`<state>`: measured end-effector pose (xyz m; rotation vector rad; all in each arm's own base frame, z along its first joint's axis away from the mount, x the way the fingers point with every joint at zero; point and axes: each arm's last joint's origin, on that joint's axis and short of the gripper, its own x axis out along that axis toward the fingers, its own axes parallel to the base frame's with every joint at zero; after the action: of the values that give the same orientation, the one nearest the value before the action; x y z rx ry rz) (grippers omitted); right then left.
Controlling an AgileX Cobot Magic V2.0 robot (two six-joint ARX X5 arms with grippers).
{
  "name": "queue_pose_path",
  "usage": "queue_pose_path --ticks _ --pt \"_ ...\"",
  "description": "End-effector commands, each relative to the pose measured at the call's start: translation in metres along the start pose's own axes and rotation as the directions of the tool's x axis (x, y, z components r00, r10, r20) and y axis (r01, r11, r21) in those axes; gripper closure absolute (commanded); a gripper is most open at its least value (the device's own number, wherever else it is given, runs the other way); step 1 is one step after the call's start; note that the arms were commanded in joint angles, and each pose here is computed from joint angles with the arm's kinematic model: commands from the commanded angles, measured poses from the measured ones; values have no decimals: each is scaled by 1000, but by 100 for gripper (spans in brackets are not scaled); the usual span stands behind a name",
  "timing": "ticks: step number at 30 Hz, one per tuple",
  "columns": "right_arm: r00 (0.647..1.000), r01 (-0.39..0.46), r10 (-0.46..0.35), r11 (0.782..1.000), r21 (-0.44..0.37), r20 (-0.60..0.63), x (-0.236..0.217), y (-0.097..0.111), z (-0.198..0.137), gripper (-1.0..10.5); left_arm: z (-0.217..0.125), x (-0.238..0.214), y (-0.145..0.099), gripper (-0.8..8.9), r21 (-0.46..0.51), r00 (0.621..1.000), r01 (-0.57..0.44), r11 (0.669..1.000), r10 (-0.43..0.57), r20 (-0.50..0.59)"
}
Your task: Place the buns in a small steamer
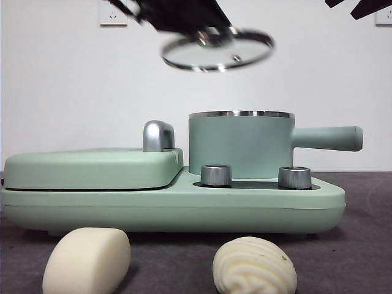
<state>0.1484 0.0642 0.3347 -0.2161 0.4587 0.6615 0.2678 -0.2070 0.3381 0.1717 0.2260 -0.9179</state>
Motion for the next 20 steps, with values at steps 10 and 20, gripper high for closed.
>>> queue_pose_path --ticks 10,20 --pt "962 -272 274 947 -173 -13 15 37 10 608 14 -94 18 802 -115 958 -250 961 229 -172" --pt "855 -519 480 800 -301 -195 76 97 4 607 22 -139 30 803 -126 929 -362 924 348 -123"
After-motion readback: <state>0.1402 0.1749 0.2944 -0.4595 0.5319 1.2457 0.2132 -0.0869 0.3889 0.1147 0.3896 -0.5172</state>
